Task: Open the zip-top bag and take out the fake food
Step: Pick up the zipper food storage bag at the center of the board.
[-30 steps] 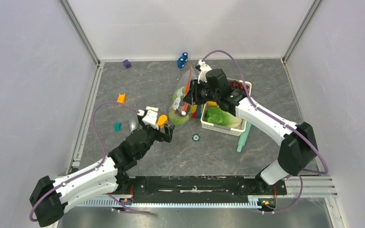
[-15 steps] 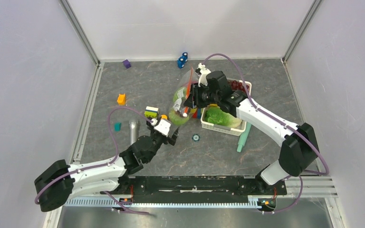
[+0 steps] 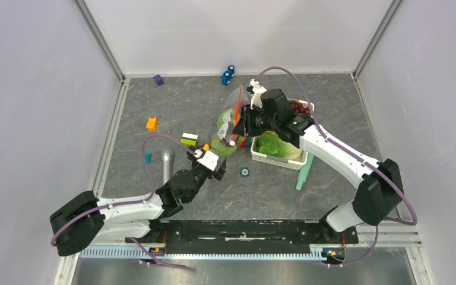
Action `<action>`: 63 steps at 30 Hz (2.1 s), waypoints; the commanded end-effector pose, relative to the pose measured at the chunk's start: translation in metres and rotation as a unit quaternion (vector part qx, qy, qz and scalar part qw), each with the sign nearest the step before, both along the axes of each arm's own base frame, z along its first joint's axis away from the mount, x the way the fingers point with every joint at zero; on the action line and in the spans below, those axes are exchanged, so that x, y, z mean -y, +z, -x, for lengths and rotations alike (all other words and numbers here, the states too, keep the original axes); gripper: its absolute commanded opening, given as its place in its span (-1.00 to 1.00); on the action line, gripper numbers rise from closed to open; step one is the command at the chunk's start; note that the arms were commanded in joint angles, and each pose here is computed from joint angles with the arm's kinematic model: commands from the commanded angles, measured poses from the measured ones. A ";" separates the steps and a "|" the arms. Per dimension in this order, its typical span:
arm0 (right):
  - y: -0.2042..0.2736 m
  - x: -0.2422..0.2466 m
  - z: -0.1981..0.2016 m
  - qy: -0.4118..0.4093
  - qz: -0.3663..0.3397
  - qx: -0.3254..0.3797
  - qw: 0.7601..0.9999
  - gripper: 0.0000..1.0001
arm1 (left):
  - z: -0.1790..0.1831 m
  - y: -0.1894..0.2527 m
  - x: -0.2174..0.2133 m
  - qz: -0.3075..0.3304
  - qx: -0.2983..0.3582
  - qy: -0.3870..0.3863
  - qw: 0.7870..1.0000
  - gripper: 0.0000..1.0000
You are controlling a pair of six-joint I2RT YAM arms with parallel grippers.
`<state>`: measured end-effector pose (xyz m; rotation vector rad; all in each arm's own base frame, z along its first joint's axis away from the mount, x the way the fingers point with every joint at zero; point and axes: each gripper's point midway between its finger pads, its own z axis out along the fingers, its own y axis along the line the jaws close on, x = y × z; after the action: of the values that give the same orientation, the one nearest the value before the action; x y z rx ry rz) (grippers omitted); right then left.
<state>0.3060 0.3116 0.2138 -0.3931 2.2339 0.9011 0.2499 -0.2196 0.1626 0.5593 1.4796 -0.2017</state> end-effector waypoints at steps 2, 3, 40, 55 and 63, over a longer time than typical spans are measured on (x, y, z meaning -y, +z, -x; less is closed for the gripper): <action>0.030 -0.001 0.000 0.008 -0.020 0.031 0.999 -0.61 | -0.004 0.016 0.006 -0.011 0.050 -0.002 0.999 0.99; 0.032 -0.003 0.002 0.013 -0.025 0.031 0.999 -0.71 | -0.004 0.016 0.008 -0.016 0.056 -0.003 0.998 0.99; 0.084 -0.012 0.046 0.068 -0.153 0.018 0.986 -0.52 | -0.015 0.054 0.033 0.124 0.099 0.014 0.987 0.28; 0.092 0.029 0.021 0.068 -0.078 0.158 0.982 0.17 | 0.005 0.057 0.024 0.113 0.078 -0.029 0.990 -0.46; 0.122 0.055 0.017 0.136 0.042 0.378 0.915 0.46 | 0.035 0.066 0.031 0.058 0.046 -0.124 0.989 -0.35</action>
<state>0.2879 0.2677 0.3021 -0.7098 1.7896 0.8423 0.2327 -0.2367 0.2108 0.5562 1.3127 -0.3329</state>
